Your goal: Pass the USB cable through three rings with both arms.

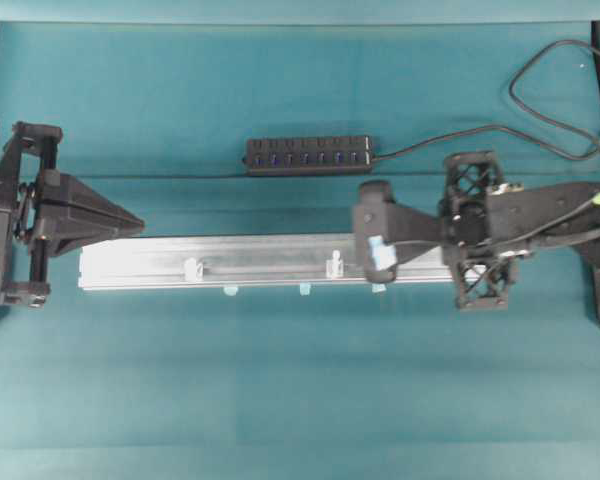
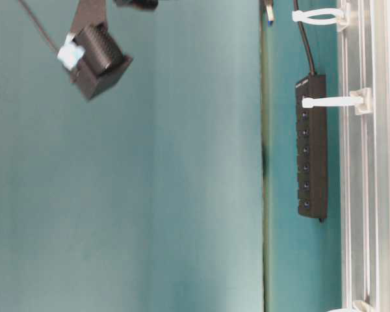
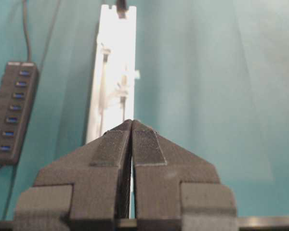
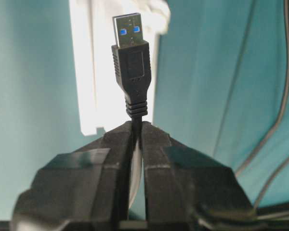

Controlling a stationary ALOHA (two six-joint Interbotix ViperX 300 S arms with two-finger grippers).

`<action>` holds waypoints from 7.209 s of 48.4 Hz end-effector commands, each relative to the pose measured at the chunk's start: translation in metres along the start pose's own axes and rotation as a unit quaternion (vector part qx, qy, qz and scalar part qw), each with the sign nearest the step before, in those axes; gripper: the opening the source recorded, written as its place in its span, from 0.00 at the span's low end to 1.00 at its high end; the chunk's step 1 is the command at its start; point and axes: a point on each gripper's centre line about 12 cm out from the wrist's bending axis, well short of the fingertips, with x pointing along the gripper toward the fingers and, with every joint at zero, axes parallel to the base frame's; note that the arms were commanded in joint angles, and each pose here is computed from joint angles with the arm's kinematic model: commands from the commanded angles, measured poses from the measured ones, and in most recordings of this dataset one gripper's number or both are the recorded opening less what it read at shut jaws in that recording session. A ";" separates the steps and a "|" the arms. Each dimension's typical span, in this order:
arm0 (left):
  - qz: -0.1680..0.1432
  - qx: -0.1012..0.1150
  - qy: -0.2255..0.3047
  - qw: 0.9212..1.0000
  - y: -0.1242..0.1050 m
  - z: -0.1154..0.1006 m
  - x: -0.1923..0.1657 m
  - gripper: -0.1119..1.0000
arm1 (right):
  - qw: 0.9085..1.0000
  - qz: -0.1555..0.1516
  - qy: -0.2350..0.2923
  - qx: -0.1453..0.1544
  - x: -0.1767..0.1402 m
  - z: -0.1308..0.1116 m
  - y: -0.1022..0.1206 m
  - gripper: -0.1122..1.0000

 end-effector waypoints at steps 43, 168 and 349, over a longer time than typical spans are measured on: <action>0.000 0.000 -0.032 0.999 0.000 0.012 0.000 0.10 | 0.994 0.014 -0.102 0.044 0.055 -0.022 -0.012 0.02; 0.030 -0.013 0.024 0.999 0.025 0.011 0.168 0.86 | 0.950 0.058 -0.284 0.114 0.061 0.000 -0.009 0.02; 0.026 0.125 0.062 0.990 0.033 -0.010 0.238 0.29 | 0.926 0.052 -0.355 0.117 0.013 0.013 -0.018 0.79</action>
